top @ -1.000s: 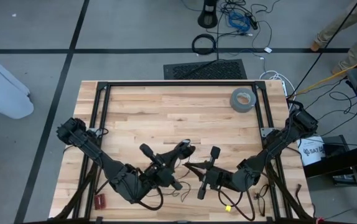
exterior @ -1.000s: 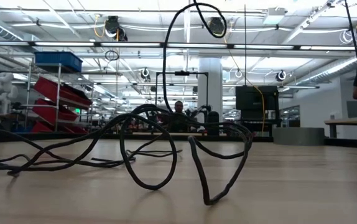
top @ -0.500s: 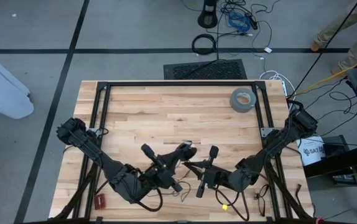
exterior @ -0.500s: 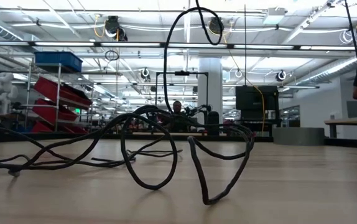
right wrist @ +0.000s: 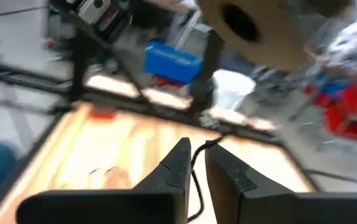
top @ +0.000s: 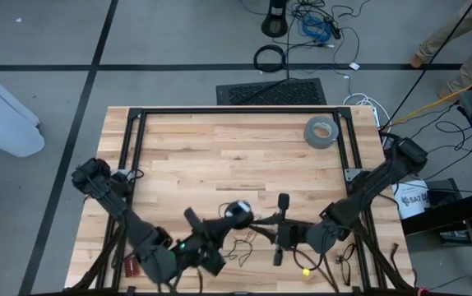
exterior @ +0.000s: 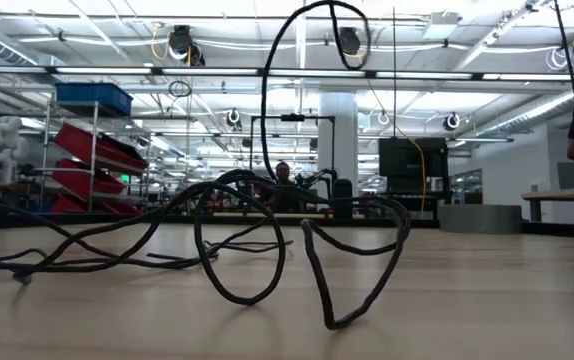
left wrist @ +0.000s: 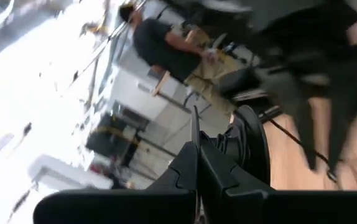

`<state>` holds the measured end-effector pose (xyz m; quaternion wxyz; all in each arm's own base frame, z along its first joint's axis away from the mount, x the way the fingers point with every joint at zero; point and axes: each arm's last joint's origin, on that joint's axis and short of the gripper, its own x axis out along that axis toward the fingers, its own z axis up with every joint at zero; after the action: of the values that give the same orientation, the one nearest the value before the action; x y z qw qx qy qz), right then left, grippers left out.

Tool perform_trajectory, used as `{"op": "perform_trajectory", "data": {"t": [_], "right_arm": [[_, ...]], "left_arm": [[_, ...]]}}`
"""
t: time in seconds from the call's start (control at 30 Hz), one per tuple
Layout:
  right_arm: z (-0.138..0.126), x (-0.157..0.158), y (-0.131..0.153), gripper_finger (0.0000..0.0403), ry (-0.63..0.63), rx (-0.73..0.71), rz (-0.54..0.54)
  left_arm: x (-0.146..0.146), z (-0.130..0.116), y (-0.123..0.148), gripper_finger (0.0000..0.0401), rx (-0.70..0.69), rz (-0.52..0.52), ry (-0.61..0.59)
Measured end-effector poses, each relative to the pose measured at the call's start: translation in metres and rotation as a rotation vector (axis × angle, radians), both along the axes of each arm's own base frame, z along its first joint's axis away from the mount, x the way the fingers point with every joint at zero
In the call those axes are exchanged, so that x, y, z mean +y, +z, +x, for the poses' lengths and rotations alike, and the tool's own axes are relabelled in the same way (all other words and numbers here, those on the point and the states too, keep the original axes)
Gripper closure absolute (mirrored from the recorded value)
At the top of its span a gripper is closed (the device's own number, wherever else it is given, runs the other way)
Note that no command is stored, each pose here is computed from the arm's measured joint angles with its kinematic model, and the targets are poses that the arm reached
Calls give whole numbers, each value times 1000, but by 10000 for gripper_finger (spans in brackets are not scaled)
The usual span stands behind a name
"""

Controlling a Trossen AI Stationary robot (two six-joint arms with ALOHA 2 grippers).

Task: Coil cords
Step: Coil the black wire onto the spool

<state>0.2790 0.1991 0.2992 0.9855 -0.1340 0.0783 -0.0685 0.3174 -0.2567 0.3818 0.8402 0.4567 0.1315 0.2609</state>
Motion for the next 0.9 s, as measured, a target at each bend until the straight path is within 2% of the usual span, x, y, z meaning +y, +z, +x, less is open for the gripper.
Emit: {"op": "perform_trajectory", "data": {"t": [0.13,0.23,0.4,0.57,0.63,0.9], "right_arm": [[-11,-5,6,358,152,81,49],[-14,-4,9,354,230,100,72],[-12,-6,8,353,230,104,80],[-13,1,16,353,321,33,141],[-14,8,18,353,348,-3,134],[-9,21,4,343,367,3,131]], "left_arm": [[-17,-13,-5,399,80,105,-87],[-26,-20,-5,399,93,136,-144],[-32,-25,-3,399,81,129,-187],[-31,-26,-3,399,81,122,-151],[-31,-26,-3,399,81,121,-149],[-31,-26,-3,399,85,128,-150]]}}
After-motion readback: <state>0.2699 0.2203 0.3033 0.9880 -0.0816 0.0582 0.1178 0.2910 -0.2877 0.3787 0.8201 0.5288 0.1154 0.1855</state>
